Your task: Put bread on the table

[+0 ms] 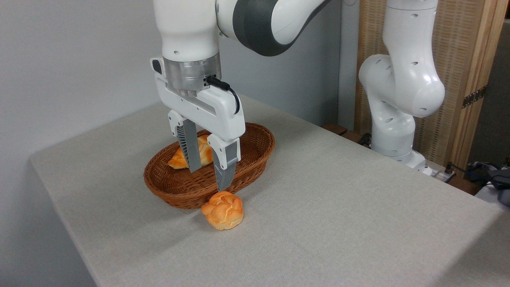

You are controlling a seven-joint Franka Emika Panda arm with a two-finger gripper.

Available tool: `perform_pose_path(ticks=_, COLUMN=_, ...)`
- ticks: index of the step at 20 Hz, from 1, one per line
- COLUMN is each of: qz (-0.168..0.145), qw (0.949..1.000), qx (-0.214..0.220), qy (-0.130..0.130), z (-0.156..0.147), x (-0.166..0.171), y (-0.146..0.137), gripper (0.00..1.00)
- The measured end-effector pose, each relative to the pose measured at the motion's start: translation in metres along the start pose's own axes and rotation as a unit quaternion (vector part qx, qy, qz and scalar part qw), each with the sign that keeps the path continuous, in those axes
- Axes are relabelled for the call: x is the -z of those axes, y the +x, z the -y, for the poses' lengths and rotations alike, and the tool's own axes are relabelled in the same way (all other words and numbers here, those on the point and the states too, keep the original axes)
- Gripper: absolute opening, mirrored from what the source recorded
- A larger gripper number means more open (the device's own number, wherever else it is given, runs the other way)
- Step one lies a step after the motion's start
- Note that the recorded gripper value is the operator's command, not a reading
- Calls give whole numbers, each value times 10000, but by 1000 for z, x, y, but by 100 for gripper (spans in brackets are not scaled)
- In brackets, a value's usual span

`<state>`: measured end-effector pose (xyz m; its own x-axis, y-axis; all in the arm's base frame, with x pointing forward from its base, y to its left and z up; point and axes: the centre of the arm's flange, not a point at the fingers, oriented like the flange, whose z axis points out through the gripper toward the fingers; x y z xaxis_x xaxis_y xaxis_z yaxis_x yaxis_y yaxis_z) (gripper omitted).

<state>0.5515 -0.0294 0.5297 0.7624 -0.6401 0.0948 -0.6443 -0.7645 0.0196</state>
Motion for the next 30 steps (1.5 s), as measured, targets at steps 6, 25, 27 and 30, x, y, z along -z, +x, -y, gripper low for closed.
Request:
perform_pose_path(ticks=6, qz=0, qw=10000, qx=3, qy=0, z=0, x=0, y=0, gripper=100)
perform_pose_path(ticks=25, qz=5, qw=10000, qx=-28, qy=-4, z=-3, x=-1, y=3, gripper=100)
perform_pose_path(ticks=27, qz=14, qw=10000, qx=-57, qy=-9, z=-6, x=-2, y=5, gripper=100)
perform_pose_path(ticks=30, qz=25, qw=9999, qx=-152, qy=-18, z=-14, x=-3, y=11, gripper=100)
